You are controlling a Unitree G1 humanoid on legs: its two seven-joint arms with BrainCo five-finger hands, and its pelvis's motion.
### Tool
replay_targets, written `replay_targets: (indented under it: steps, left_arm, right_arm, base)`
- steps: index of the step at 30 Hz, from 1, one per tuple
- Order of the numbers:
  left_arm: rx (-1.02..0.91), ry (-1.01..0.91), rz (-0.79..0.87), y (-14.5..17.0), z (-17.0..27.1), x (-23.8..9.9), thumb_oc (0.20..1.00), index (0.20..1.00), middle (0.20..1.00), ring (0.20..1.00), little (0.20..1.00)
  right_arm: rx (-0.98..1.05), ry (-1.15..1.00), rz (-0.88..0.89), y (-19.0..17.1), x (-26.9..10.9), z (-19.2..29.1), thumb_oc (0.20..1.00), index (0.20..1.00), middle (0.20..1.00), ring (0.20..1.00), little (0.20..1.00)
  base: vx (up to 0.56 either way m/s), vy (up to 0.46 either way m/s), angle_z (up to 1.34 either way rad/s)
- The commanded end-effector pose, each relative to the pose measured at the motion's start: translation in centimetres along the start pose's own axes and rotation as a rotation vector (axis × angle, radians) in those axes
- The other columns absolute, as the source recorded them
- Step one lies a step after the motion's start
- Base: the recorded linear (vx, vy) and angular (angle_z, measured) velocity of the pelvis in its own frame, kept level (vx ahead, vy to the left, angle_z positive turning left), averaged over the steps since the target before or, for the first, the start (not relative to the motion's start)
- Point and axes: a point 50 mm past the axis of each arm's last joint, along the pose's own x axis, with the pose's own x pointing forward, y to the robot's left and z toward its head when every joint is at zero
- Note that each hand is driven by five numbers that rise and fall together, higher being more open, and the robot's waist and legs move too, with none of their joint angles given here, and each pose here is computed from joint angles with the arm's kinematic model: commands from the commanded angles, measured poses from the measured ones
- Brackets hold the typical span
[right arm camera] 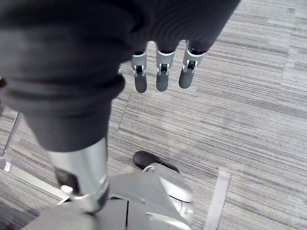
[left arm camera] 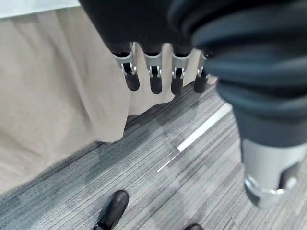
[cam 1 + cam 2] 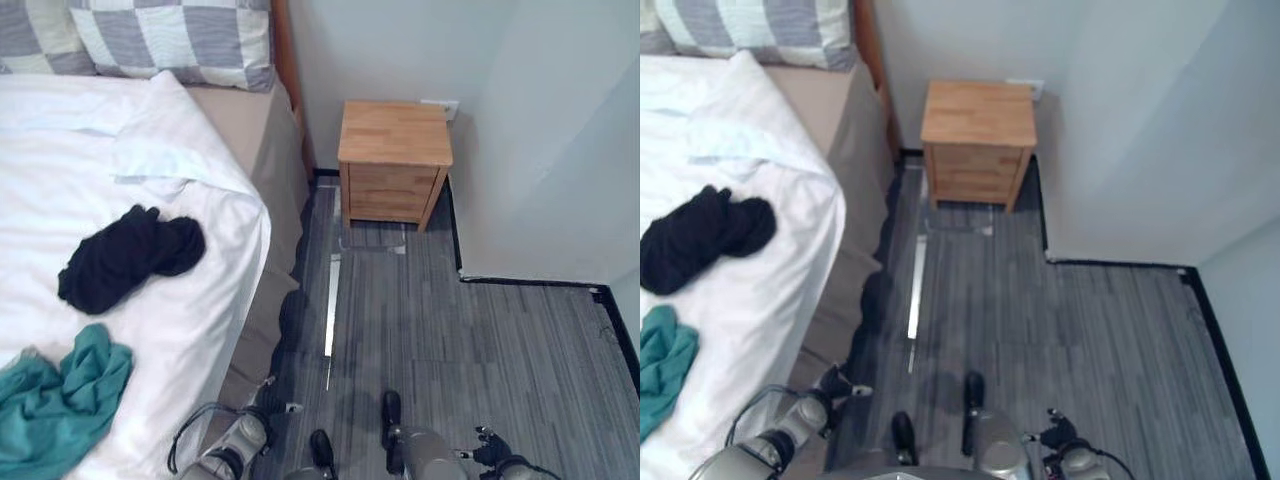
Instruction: Tidy up the quilt and then pick up the clothes from the bed and put them into the laundry hamper.
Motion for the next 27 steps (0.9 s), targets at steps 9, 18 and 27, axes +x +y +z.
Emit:
replay_targets:
  steps: [9,18,27]
  left_arm:
    - [-0.018,-0.06,0.046,0.7,1.1,0.1,1.0,1.0,1.0,1.0,1.0]
    - [-0.061,-0.008,0.035,0.0,-0.5,-0.3,1.0,1.0,1.0,1.0,1.0]
    - [-0.052,-0.063,0.1,2.4,0.8,0.1,1.0,1.0,1.0,1.0,1.0]
  right_arm:
    - [-0.079,-0.134,-0.021,-1.0,0.5,3.8,1.0,1.0,1.0,1.0,1.0]
    - [-0.031,-0.105,0.018,0.3,0.4,3.0,1.0,1.0,1.0,1.0,1.0]
    - [0.021,-0.198,-0.024,-1.4,0.6,5.8,1.0,1.0,1.0,1.0,1.0]
  base:
    - [0.48,0.074,-0.55]
    - [0.38,0.116,0.16]
    - [0.44,-0.227,1.07]
